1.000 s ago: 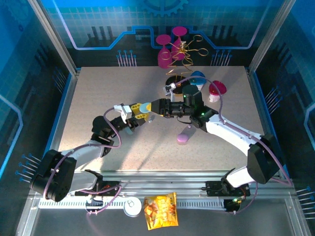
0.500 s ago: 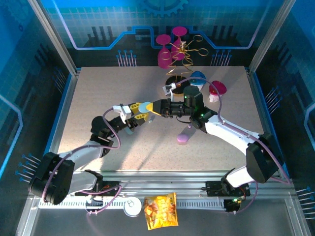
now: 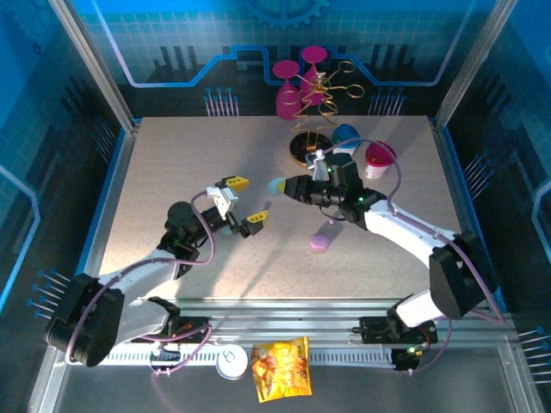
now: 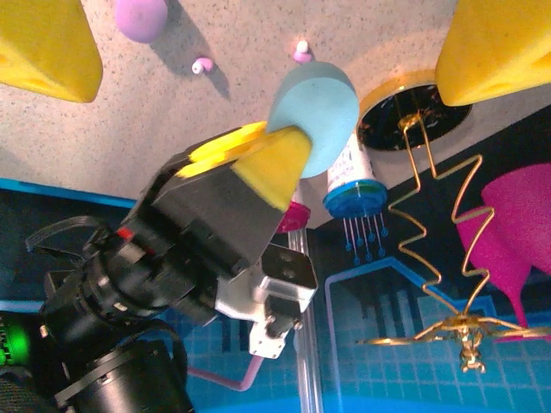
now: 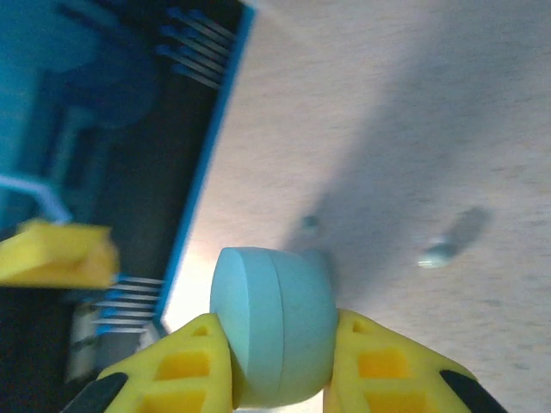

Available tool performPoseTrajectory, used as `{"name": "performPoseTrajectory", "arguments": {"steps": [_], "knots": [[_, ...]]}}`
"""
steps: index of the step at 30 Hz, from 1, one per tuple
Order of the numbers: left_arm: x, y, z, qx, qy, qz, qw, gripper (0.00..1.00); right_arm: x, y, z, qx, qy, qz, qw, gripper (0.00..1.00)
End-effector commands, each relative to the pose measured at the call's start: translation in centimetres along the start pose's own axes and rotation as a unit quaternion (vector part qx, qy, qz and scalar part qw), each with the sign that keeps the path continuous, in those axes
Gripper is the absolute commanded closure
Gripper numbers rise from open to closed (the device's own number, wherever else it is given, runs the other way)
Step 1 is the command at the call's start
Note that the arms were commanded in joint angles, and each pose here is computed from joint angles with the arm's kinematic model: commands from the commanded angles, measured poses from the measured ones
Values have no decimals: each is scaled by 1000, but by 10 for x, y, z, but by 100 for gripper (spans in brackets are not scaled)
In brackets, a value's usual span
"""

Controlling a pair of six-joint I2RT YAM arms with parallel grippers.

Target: Insert the wireless bluetooth earbuds into the charging case

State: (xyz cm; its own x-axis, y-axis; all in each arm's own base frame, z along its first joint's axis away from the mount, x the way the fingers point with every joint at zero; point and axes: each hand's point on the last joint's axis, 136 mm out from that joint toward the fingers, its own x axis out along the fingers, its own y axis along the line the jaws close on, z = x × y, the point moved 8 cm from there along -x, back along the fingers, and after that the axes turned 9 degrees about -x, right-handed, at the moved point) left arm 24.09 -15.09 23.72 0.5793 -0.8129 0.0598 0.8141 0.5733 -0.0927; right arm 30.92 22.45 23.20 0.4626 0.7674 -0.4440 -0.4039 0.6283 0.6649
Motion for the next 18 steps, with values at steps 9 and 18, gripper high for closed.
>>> {"name": "performPoseTrajectory", "arguments": {"steps": [9,18], "knots": [[-19,-3,-36,4,87,63,994,1,83,-74,-1,-41,57,-162,984,84],[-20,-5,-31,3,75,64,995,1,119,-92,-13,-30,81,-181,980,74]]}}
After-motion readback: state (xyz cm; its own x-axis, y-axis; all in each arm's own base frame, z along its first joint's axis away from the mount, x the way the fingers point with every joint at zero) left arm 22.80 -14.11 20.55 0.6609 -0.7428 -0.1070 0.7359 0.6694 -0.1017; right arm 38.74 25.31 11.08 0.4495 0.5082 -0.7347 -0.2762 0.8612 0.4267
